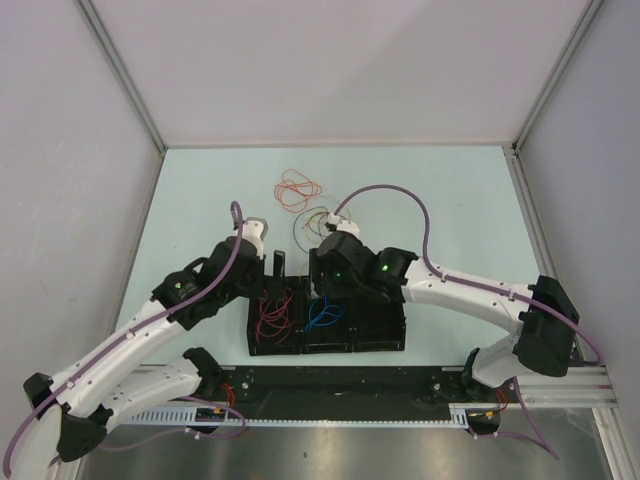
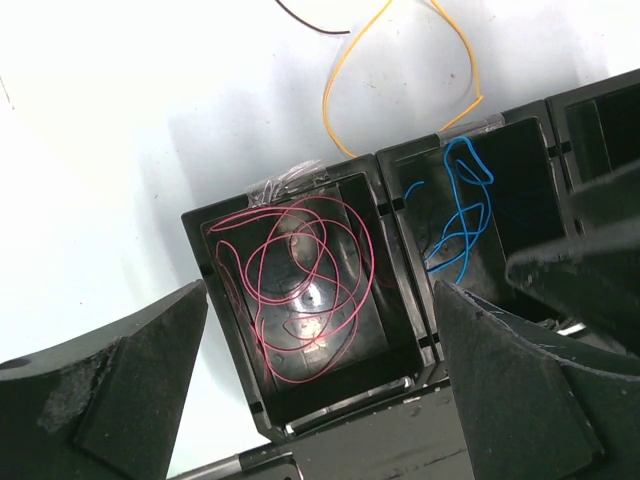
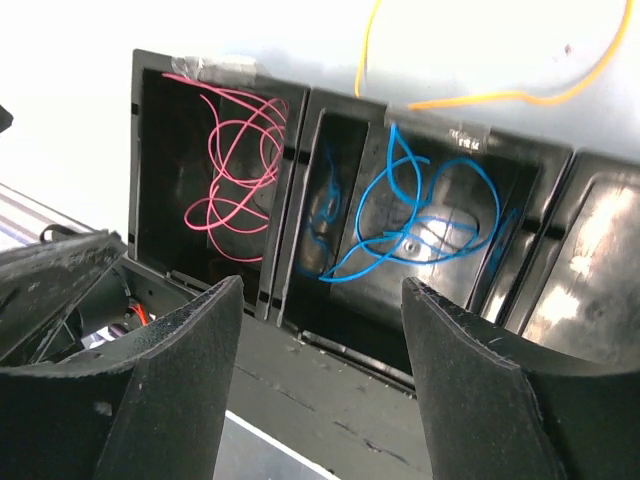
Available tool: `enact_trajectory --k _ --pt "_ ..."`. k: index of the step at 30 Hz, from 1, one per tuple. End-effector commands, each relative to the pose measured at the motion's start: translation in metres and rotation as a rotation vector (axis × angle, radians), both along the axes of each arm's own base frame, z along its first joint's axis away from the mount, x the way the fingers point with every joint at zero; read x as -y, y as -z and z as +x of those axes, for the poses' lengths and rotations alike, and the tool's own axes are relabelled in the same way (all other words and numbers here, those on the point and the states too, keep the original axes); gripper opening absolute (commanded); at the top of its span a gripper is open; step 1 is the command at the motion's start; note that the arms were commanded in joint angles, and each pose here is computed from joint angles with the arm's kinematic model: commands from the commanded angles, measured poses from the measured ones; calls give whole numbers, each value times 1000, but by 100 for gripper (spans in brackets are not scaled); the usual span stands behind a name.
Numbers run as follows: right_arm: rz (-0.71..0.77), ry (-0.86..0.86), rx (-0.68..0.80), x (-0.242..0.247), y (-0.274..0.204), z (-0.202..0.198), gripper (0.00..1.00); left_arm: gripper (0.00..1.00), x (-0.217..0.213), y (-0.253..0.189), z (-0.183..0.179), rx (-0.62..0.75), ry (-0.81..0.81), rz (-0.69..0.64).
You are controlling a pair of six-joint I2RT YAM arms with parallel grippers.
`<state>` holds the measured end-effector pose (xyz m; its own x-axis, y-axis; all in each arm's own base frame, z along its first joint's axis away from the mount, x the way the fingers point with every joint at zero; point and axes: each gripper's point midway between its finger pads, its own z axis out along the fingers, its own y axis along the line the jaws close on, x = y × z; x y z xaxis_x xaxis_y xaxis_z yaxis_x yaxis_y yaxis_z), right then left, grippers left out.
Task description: Untangle the cables
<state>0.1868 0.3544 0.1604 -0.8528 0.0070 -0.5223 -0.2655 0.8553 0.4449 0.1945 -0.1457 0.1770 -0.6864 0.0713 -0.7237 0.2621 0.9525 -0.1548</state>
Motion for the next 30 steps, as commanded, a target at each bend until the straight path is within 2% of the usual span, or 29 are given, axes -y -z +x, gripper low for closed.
enact_trajectory --k 1,6,9,13,18,19,21,23,24,28,30 --pt "7 104 55 0 -14 3 69 100 6 0 4 22 37 -13" --pt "25 105 82 -6 -22 -8 68 100 5 4 4 19 28 -11" --pt "-21 165 100 17 -26 -9 60 100 4 6 6 17 19 -1" --pt "-117 225 140 63 -35 -11 60 100 -10 3 10 41 -59 33" --pt "-156 211 277 98 -62 -5 69 100 -25 -13 22 136 -127 52" --pt "-183 209 311 106 -62 -1 74 100 -31 -15 24 168 -143 58" --pt "-152 221 351 119 -75 2 75 100 -43 -23 31 238 -208 70" --pt "-132 219 349 128 -74 4 93 100 -57 -27 29 259 -296 53" --pt "-95 220 352 135 -81 3 98 100 -60 -29 30 275 -315 46" --pt "-55 246 301 167 -75 17 100 100 -40 -29 31 269 -258 -38" --pt "-90 266 314 183 -68 23 100 100 -31 -25 35 234 -256 -46"
